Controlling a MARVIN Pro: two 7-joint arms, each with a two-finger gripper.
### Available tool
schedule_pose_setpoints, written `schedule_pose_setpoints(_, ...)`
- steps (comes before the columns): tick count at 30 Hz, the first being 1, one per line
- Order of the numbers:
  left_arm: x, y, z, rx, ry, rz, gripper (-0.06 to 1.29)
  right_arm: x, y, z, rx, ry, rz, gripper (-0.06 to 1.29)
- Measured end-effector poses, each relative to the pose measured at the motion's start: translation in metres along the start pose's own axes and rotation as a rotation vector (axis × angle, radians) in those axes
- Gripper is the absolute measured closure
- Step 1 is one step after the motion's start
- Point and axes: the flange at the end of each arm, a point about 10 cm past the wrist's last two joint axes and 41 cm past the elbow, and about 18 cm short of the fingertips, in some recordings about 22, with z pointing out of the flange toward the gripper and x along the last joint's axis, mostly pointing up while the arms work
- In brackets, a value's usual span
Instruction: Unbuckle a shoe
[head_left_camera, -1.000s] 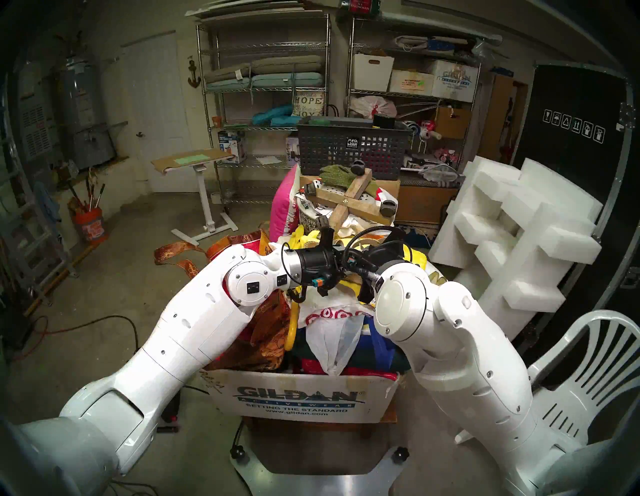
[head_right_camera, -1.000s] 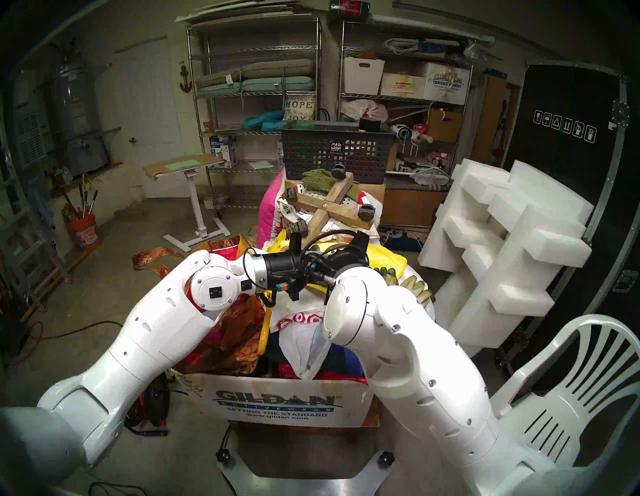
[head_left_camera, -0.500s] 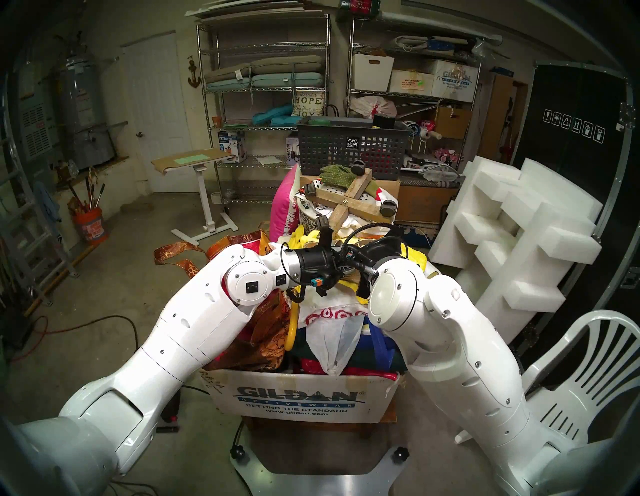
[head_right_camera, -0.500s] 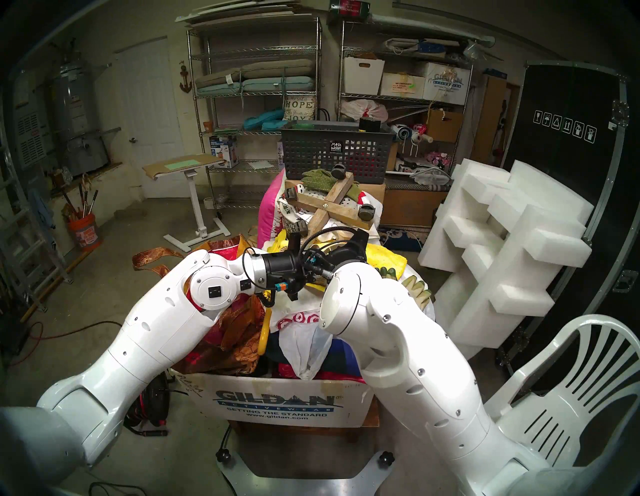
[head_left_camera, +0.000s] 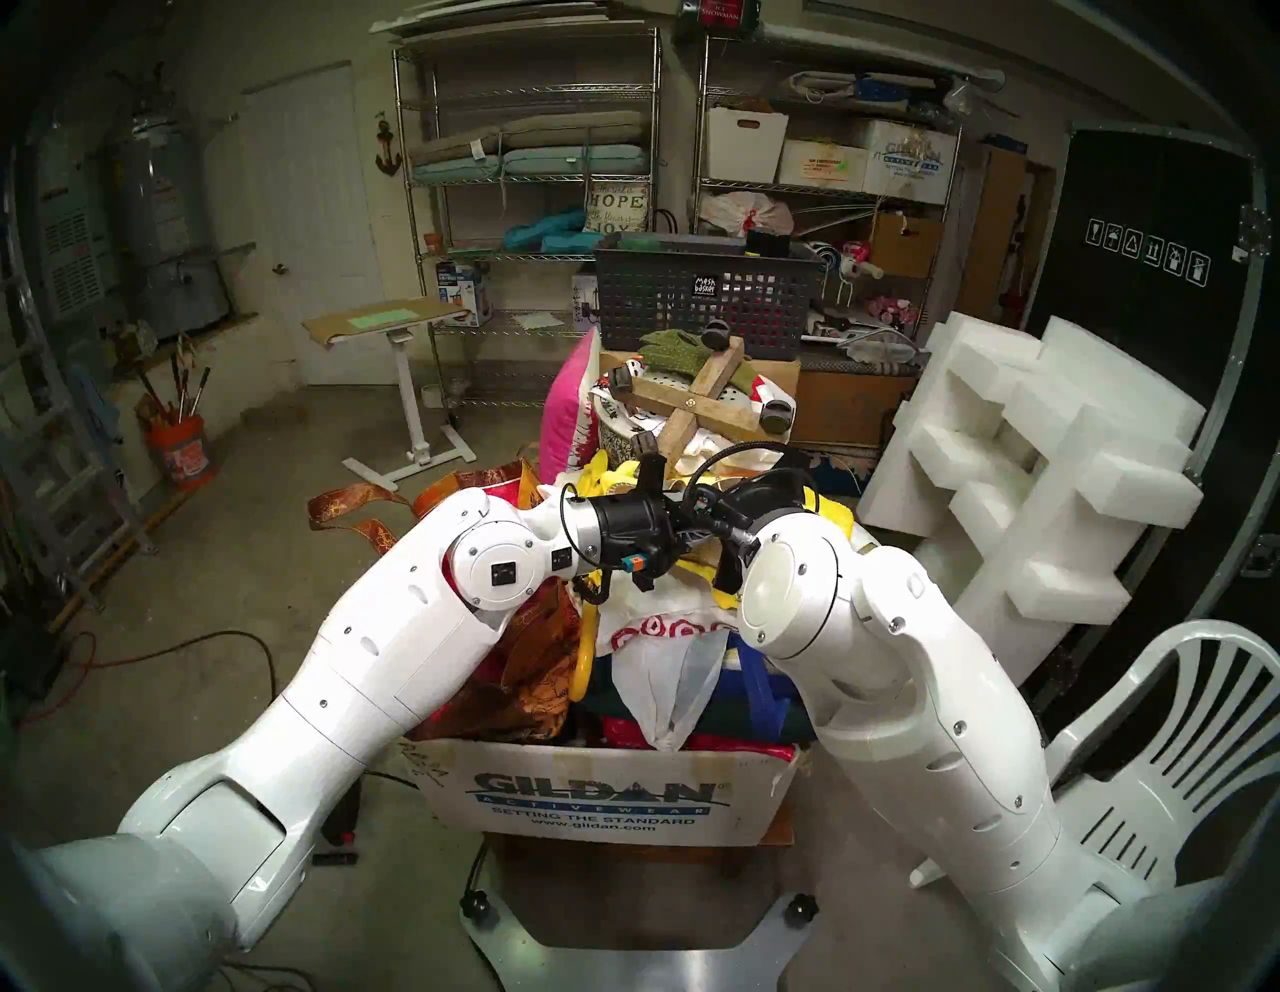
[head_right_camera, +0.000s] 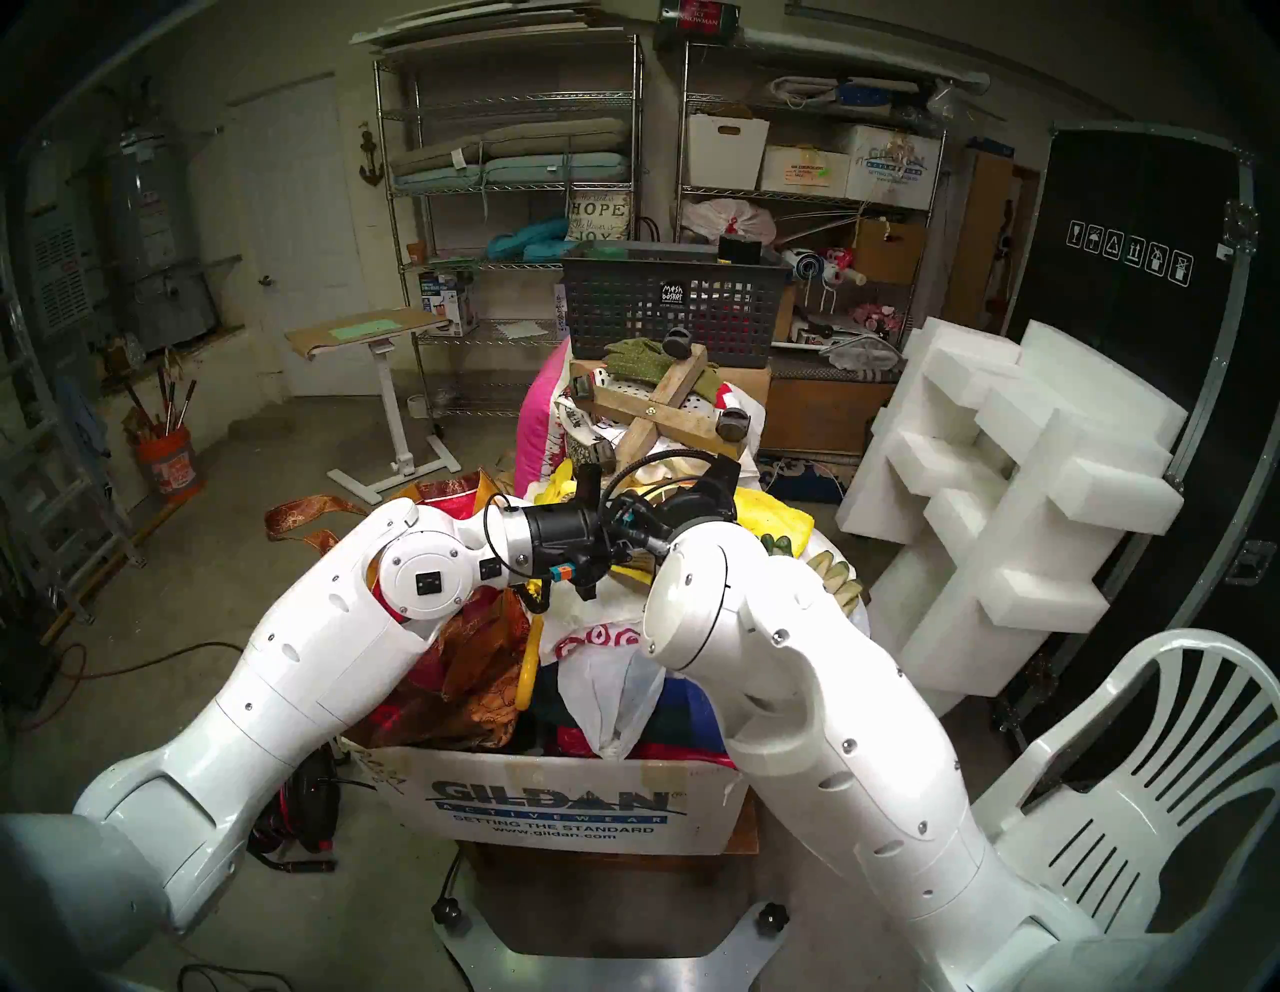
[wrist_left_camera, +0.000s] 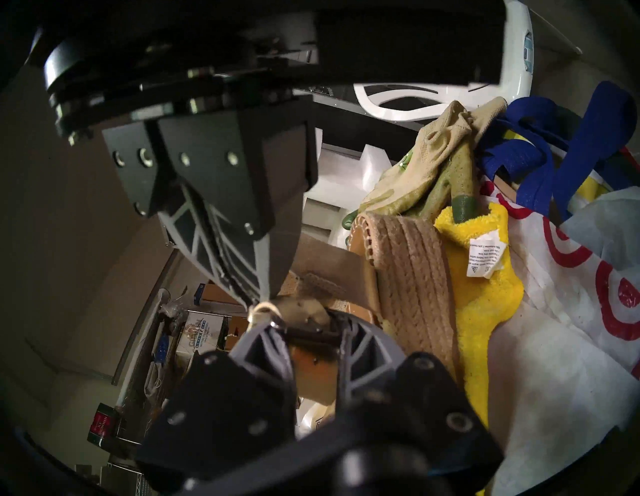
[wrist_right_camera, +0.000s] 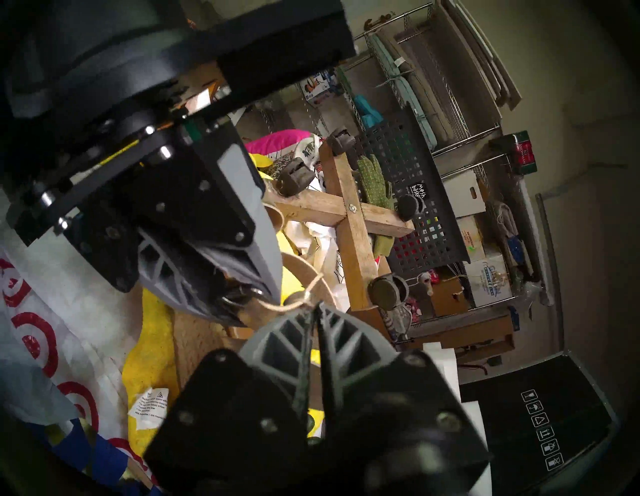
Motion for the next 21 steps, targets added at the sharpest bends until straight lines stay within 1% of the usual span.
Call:
schedule_pose_setpoints(2,0.0,0.0,0.0,-0.003,0.001,0.002,1.06,-0.002,0.0,-0.002,0.002,-0.002,-0.004,1.22)
schedule_pose_setpoints(4,-0.001,-0.001,-0.001,-0.009,0.002,0.006,1.08,-0.006,-0.001,-0.004,0.005,-0.007,-0.009,1.13)
schedule_pose_setpoints(10,-0.004,-0.003,-0.004,-0.03,0.015,0.022,1.09,-0.012,-0.004,-0.008,0.015,-0.008,-0.02,1.13)
schedule_pose_setpoints(18,-0.004,-0.004,-0.007,-0.04,0.027,0.027,1.09,-0.012,-0.002,-0.008,0.016,0.005,-0.026,1.13)
schedule_pose_setpoints(21,-0.004,-0.004,-0.007,-0.042,0.027,0.028,1.09,-0.011,-0.001,-0.008,0.017,0.012,-0.028,1.09)
